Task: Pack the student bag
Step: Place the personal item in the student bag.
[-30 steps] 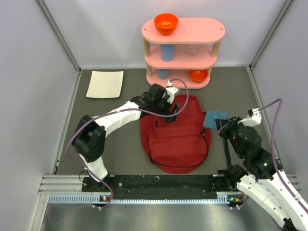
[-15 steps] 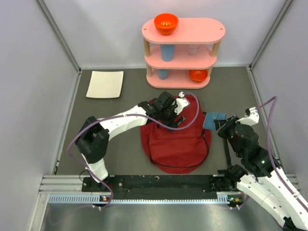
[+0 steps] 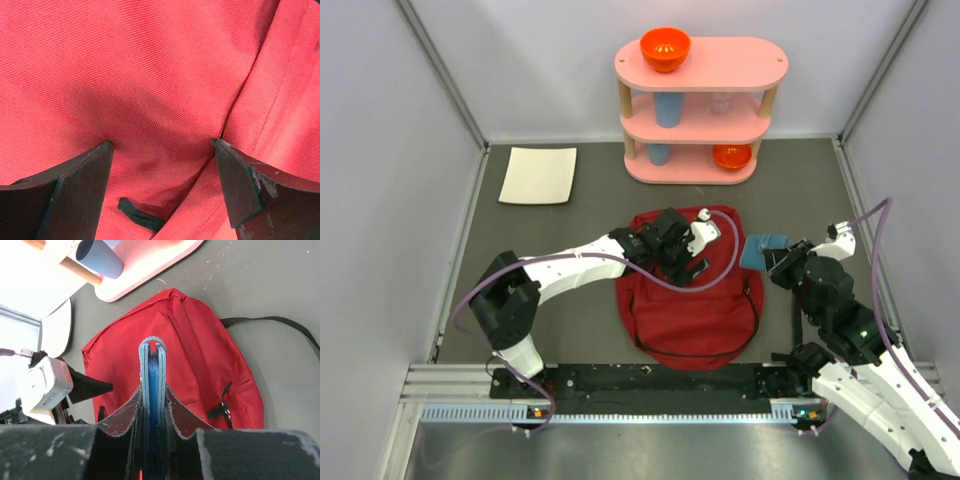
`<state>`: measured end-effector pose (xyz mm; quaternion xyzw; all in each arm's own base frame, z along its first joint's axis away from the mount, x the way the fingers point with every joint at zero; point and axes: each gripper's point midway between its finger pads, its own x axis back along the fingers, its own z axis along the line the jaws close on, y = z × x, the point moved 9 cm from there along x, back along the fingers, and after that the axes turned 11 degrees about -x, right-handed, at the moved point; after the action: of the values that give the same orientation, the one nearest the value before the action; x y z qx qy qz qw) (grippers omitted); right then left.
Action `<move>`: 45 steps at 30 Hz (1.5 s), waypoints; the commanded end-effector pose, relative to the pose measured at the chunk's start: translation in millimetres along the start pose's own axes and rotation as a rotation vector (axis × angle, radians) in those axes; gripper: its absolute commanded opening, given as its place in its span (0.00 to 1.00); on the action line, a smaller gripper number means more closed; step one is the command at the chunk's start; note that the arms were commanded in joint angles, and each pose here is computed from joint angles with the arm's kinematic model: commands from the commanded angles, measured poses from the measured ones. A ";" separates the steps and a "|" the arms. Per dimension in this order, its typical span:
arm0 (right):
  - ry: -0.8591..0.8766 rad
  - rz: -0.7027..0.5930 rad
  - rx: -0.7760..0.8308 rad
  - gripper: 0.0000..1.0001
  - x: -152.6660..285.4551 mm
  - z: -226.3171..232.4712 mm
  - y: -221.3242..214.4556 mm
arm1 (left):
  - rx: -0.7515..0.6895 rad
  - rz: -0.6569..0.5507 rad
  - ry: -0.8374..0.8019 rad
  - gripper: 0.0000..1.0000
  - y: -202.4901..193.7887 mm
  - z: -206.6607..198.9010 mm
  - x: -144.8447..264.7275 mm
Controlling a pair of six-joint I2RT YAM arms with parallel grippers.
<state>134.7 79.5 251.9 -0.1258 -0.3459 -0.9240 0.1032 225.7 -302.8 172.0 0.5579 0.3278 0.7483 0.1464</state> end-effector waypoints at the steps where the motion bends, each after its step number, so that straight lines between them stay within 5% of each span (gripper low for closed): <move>1: 0.015 -0.015 -0.033 0.08 -0.9 4.2 2.4 | 0.000 0.038 -0.098 0.87 -13.0 -28.8 8.7; 14: 0.011 -0.006 -0.030 0.09 -2.6 4.0 0.3 | -0.023 -0.022 -0.188 0.88 -5.1 -39.6 21.4; 21: 0.007 -0.005 -0.025 0.10 -4.3 4.1 -0.1 | -0.027 0.058 -0.044 0.84 -12.9 -39.4 5.5; 29: 0.005 -0.002 -0.027 0.10 -5.5 4.0 -1.2 | 0.040 0.015 0.192 0.51 -6.3 -30.0 2.6; 37: 0.000 -0.004 -0.029 0.10 -6.2 2.1 -2.3 | 0.040 -0.024 0.213 0.15 3.2 -26.4 2.4; 45: 0.023 0.018 -0.029 0.10 -3.5 3.6 -3.3 | 0.067 -0.113 0.236 0.00 24.9 -21.4 28.7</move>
<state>137.1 82.9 243.9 -0.1408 -0.3445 -0.9215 0.1109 199.0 -308.2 174.0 0.4779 0.3554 0.7969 0.1014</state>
